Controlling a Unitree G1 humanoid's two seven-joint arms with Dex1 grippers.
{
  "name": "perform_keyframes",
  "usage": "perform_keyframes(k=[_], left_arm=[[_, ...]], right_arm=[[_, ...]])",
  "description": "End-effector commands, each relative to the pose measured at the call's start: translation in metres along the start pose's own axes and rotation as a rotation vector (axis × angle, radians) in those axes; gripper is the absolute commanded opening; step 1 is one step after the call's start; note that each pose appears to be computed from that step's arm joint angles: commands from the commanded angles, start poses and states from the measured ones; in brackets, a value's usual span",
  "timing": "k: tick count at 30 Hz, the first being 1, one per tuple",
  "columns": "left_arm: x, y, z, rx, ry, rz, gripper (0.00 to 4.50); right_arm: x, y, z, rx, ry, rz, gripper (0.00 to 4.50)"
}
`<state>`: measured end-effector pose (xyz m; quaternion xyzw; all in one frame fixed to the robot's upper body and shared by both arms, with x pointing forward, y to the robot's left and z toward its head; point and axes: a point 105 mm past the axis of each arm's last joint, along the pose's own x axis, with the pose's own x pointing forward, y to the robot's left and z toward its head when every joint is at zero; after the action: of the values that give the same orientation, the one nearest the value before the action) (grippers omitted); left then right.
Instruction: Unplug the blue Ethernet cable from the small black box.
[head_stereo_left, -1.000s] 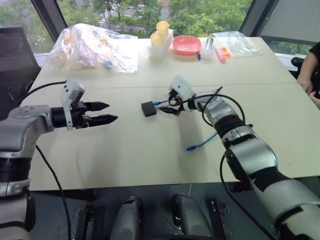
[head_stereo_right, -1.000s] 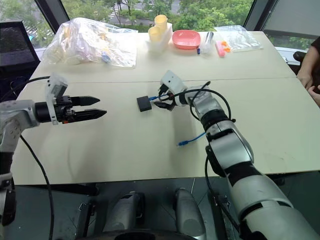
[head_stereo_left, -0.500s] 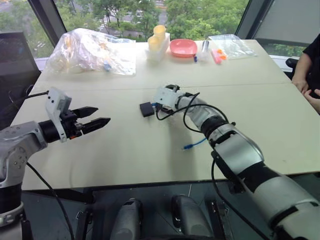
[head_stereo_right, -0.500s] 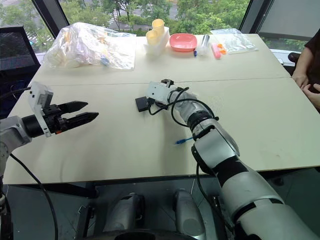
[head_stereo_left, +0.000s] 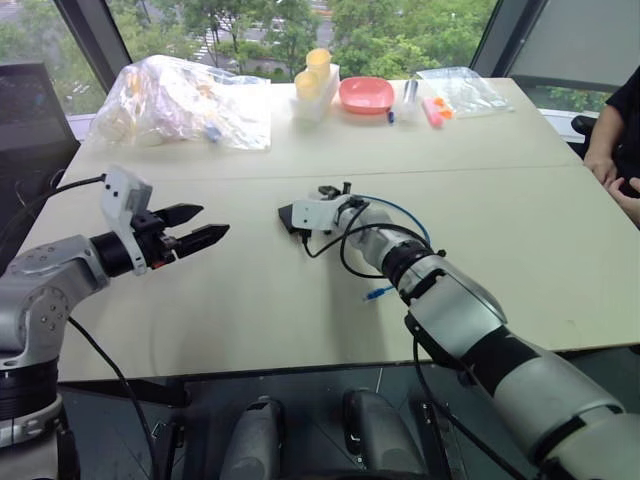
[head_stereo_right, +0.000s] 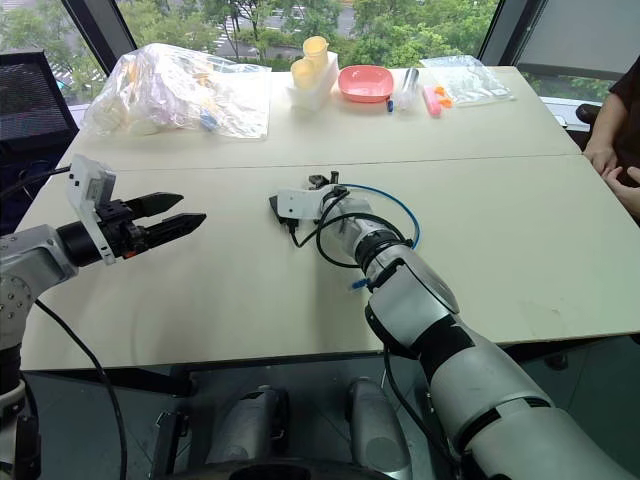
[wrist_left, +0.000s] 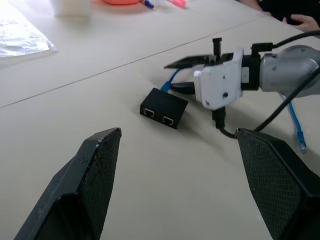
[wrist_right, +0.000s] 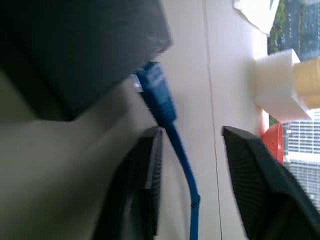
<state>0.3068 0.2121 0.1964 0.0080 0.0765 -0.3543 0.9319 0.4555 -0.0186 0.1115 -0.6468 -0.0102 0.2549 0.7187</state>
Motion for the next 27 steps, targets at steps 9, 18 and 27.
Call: perform_keyframes(k=[9,18,27], left_arm=[[-0.005,0.016,0.017,-0.015,-0.068,0.026,3.85],[0.022,0.033,0.058,-0.240,-0.227,-0.246,3.85],[0.089,0.035,0.100,-0.269,-0.291,-0.391,3.85]], right_arm=[[-0.011,-0.058,0.000,-0.072,-0.085,-0.315,0.03],[-0.051,-0.128,0.018,-0.083,-0.284,-0.667,0.03],[-0.075,-0.155,0.031,-0.055,-0.329,-0.756,0.03]])
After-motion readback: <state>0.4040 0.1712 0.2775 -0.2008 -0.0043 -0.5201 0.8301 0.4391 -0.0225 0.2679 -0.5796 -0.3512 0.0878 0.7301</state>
